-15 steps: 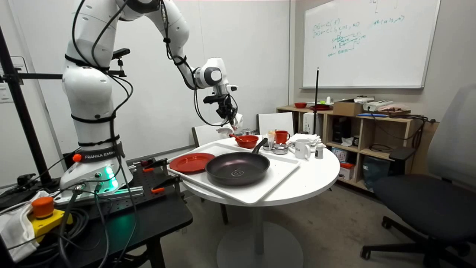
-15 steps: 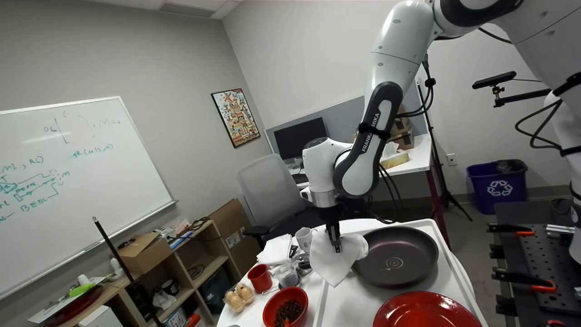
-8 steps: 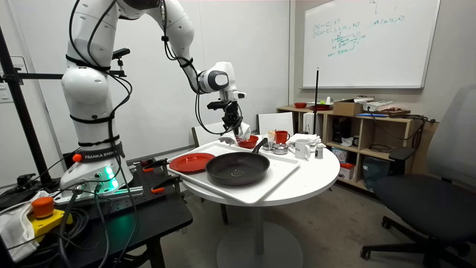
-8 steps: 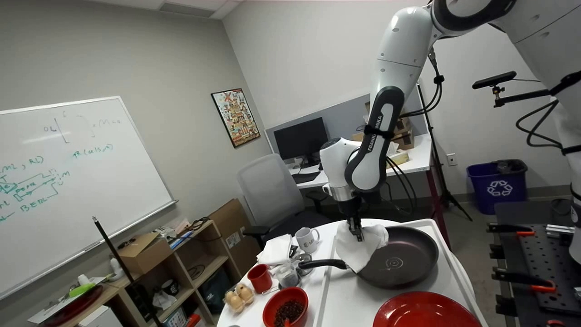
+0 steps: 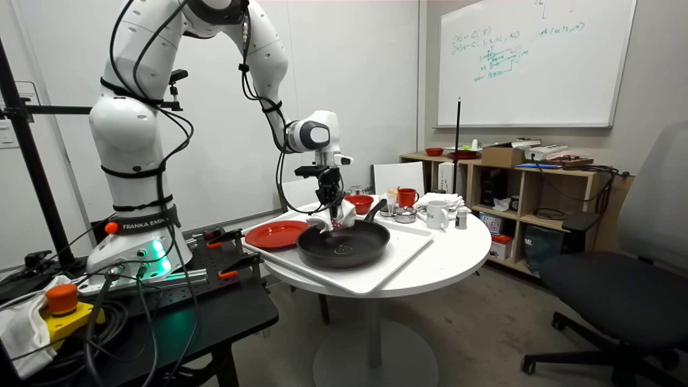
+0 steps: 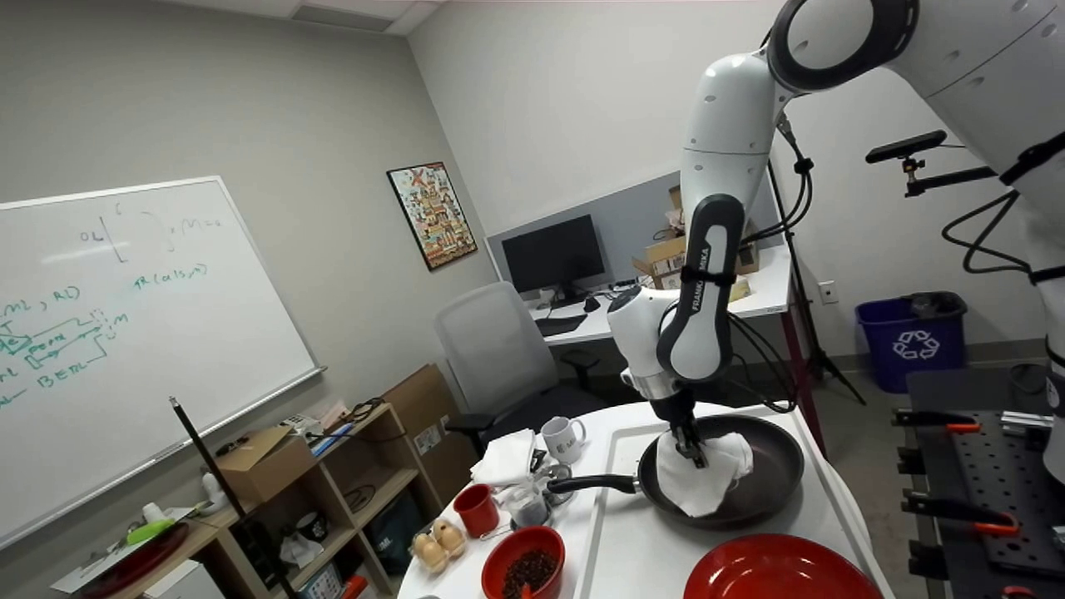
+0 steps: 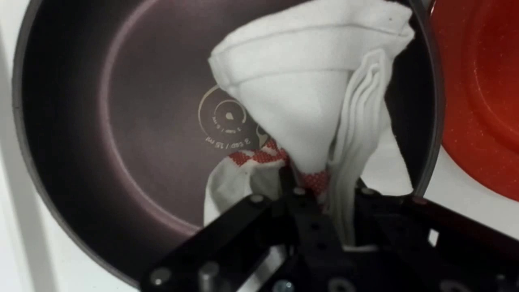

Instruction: Wipe the pan with the white towel

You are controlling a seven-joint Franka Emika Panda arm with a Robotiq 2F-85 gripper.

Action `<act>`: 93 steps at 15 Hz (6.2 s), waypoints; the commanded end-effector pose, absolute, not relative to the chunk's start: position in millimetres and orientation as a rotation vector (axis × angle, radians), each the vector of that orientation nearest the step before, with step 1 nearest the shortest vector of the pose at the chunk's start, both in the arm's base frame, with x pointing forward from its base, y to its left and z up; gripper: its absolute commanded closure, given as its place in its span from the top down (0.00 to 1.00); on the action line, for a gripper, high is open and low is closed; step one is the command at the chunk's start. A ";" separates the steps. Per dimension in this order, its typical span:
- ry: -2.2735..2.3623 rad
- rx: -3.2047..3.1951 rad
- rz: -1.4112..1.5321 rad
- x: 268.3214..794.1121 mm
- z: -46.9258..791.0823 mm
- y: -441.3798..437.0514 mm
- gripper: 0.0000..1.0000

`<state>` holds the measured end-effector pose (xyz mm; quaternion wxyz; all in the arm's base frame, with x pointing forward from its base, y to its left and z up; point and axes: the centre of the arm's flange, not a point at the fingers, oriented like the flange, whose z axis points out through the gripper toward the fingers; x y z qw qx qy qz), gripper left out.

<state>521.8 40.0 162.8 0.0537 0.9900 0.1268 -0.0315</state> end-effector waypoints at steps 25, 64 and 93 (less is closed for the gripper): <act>0.906 3.218 0.089 480.3 104.2 84.5 0.04; 0.107 3.094 -0.357 421.5 154.0 -15.8 0.04; 0.755 3.200 0.529 459.1 90.5 78.5 0.04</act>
